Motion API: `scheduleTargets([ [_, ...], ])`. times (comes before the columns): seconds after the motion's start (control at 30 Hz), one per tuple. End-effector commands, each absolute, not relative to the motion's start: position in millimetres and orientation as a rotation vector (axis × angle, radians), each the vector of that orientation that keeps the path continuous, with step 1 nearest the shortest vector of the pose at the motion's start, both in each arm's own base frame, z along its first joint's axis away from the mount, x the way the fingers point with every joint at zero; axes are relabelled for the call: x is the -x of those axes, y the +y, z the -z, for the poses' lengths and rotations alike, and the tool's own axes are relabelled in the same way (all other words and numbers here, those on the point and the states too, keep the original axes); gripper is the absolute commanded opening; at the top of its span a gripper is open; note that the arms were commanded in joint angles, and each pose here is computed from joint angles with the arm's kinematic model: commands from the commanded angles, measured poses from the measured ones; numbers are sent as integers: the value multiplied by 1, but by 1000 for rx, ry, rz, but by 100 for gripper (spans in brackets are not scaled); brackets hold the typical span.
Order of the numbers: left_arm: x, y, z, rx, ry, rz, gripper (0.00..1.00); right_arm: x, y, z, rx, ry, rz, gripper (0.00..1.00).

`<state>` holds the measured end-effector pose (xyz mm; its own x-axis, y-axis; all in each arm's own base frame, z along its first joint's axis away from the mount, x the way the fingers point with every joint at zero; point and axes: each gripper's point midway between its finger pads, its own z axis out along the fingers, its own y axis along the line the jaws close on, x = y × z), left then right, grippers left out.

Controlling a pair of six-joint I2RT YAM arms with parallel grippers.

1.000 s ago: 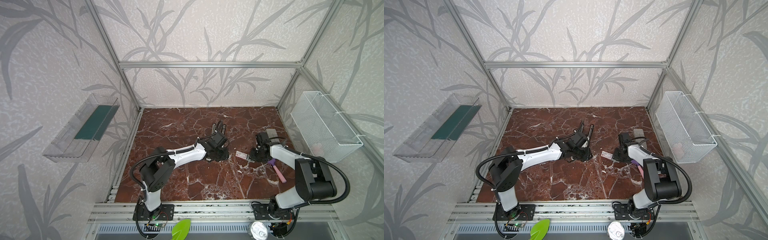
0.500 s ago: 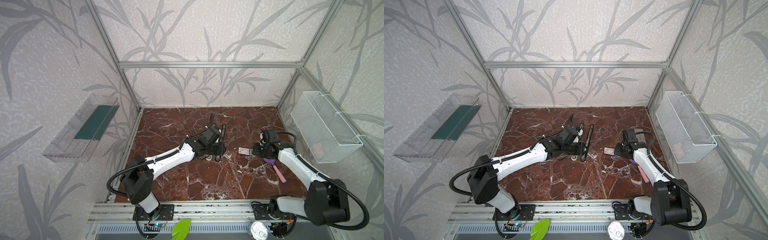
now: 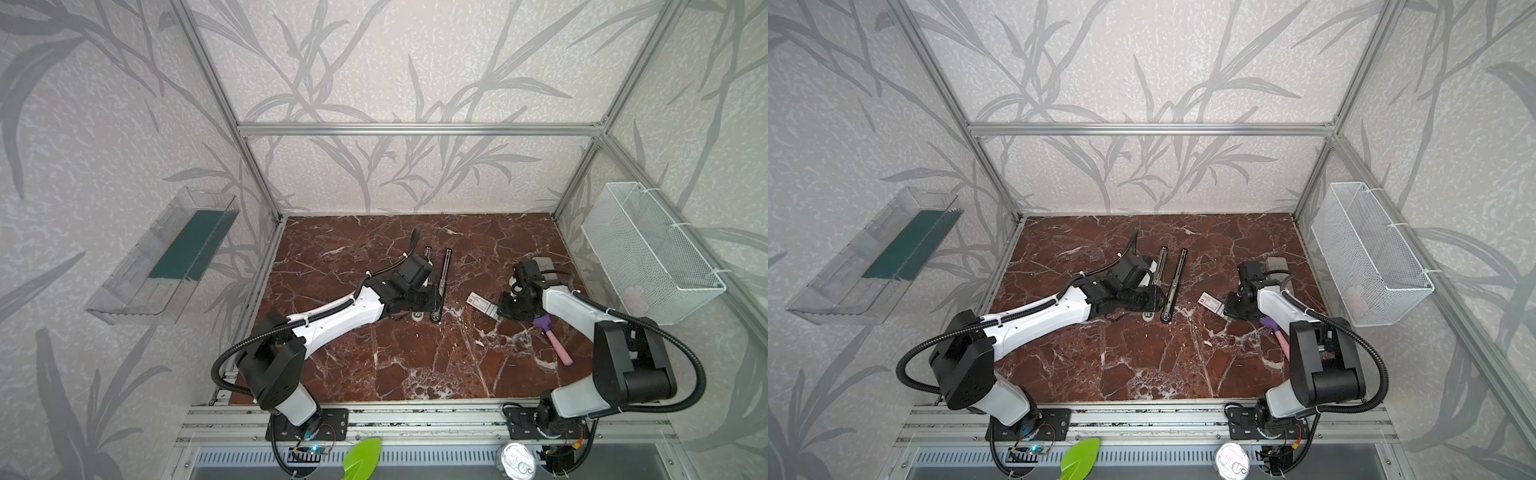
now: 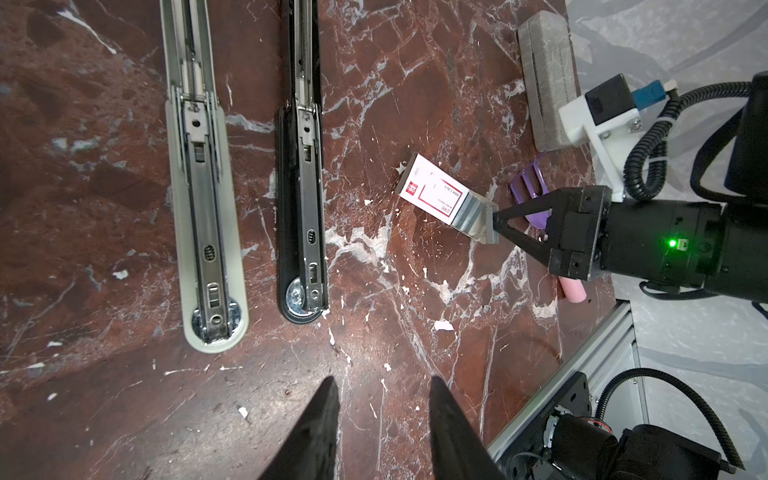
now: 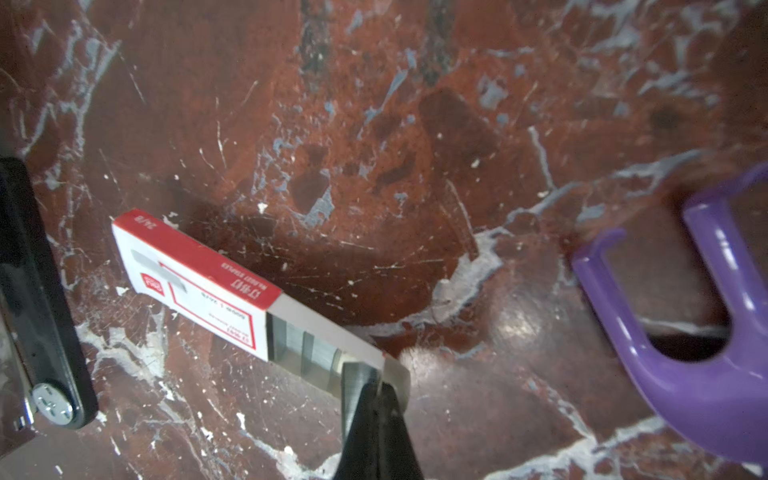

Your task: Load the staples into the stapler

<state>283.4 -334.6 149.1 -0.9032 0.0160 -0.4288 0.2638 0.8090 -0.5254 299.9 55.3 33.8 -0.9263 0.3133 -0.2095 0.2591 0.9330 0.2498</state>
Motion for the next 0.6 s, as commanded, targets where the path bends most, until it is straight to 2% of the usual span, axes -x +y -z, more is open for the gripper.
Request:
scheduleTargets([
  [0.0, -283, -336, -158, -206, 2561, 862, 38, -306, 65, -38, -412, 2844, -408, 0],
  [0.3, -284, -342, -155, -207, 2569, 885, 38, -291, 79, -30, -354, 2915, -517, 0],
  [0.43, -285, -342, -154, -206, 2570, 885, 38, -284, 70, -30, -337, 2935, -430, 4],
  [0.57, -284, -344, -154, -208, 2570, 894, 38, -279, 63, -25, -327, 2952, -354, 13],
])
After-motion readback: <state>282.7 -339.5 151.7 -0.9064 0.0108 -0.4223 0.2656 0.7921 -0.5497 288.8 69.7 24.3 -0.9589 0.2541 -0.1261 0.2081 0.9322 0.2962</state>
